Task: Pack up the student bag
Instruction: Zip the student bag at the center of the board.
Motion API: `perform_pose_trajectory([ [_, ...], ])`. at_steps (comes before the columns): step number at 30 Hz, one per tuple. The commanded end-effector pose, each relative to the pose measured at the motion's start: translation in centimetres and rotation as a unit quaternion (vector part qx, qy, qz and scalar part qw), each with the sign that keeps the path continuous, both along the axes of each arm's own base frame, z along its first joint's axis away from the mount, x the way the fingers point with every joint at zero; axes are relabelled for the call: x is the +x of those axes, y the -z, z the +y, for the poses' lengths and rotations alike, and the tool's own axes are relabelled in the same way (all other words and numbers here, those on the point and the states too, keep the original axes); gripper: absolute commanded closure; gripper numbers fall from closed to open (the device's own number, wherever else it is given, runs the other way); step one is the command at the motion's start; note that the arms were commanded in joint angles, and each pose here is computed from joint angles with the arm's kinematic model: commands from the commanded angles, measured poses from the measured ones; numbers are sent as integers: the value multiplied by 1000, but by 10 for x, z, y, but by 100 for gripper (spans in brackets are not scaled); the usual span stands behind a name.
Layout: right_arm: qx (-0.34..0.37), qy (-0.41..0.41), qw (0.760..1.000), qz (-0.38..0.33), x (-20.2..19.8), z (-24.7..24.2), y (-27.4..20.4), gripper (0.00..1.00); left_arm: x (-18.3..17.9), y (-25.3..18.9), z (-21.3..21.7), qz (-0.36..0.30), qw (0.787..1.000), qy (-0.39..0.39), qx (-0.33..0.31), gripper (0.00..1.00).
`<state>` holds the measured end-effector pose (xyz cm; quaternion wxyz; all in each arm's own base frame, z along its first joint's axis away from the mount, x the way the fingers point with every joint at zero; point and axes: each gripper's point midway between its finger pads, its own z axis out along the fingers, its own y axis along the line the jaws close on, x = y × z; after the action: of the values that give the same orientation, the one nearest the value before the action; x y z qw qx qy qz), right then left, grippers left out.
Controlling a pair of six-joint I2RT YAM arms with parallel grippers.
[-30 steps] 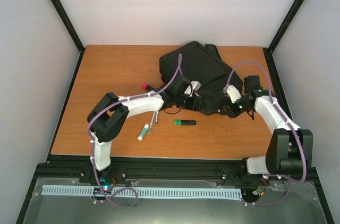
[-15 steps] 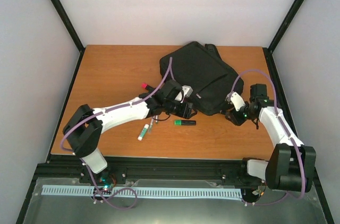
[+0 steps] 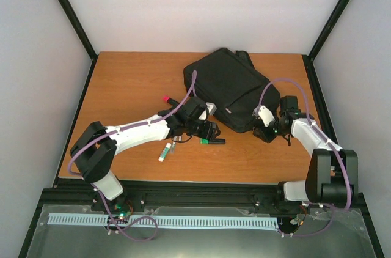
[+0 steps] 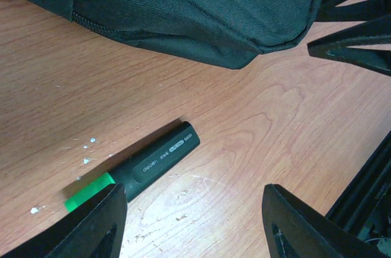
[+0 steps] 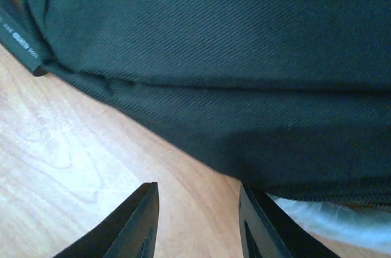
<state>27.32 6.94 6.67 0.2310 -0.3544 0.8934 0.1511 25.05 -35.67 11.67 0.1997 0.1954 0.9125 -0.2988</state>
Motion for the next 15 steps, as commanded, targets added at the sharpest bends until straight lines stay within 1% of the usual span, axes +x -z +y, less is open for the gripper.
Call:
perform_pose_trajectory([
  [1,12,-4,999,-31,20,5,1,64,1,-18,-4,-17,1000,-1,-17,37],
  [5,24,-2,999,-32,27,9,5,66,2,-19,-3,-21,1000,-5,-16,37],
  [9,33,-1,999,-38,32,11,7,61,1,-15,-1,-19,1000,-6,-11,37],
  [15,30,6,999,-30,38,10,15,61,1,-9,0,-14,1000,-8,-6,37],
])
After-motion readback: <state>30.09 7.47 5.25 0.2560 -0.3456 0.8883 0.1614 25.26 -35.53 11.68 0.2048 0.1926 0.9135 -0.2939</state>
